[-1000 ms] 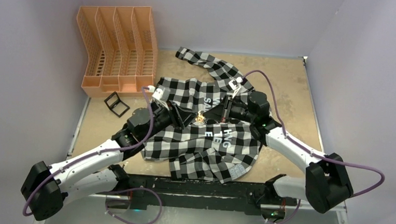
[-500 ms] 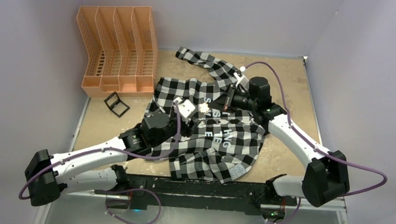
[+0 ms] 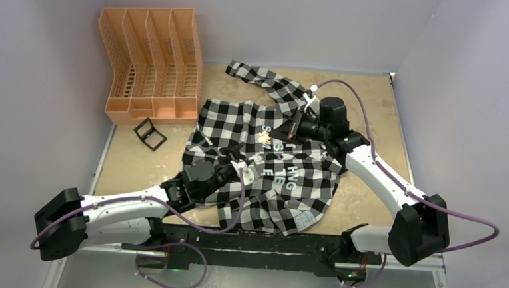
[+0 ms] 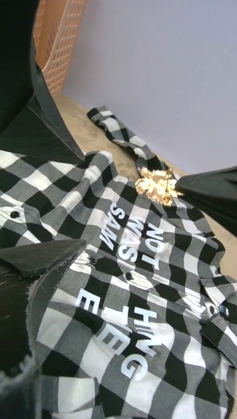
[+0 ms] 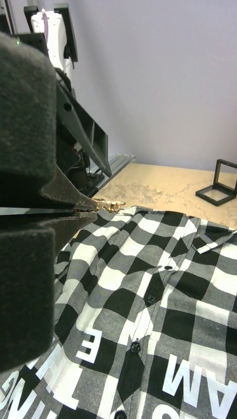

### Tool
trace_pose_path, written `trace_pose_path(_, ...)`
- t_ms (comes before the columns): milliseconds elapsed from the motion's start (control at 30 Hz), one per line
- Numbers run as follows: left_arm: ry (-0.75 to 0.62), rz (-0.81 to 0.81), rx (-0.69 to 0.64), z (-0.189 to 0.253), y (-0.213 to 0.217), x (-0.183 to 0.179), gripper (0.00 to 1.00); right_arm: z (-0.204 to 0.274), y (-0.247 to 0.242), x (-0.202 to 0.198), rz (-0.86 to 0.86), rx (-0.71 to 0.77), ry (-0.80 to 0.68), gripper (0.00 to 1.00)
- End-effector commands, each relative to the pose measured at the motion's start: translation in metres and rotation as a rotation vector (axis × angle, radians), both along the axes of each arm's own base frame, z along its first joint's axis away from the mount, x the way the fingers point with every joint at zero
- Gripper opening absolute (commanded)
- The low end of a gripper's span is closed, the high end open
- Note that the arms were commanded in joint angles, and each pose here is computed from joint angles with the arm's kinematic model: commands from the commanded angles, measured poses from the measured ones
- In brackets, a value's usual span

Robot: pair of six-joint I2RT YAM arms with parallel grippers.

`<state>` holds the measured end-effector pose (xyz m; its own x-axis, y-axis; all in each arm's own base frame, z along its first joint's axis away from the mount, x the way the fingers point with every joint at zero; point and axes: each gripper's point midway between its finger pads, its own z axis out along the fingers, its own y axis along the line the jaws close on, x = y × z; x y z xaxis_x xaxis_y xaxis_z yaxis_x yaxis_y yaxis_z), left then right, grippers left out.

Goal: Remove the brooch from the garment

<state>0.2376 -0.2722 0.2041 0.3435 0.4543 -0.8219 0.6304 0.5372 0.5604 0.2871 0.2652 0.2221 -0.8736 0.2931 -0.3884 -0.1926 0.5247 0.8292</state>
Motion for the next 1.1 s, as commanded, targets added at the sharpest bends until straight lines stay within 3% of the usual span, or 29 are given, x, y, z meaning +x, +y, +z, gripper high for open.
trace_pose_path(0,-0.231,-0.036,-0.104,0.039,-0.012,-0.001,0.56,0.026,0.0,0.004,-0.028,0.038,-0.032,0.0)
trace_pose_path(300,-0.322,-0.049,-0.127,0.041,-0.026,0.002,0.56,0.027,-0.002,0.004,-0.052,0.037,-0.012,0.0)
trace_pose_path(533,-0.371,-0.05,-0.119,0.047,-0.036,0.008,0.48,0.029,-0.005,0.001,-0.078,0.042,0.003,0.0)
trace_pose_path(733,-0.399,-0.064,-0.057,0.042,-0.044,0.011,0.36,0.032,-0.009,0.0,-0.102,0.039,0.005,0.0)
trace_pose_path(1067,-0.461,-0.072,-0.035,0.054,-0.056,0.016,0.33,0.033,-0.012,-0.002,-0.131,0.04,0.022,0.0)
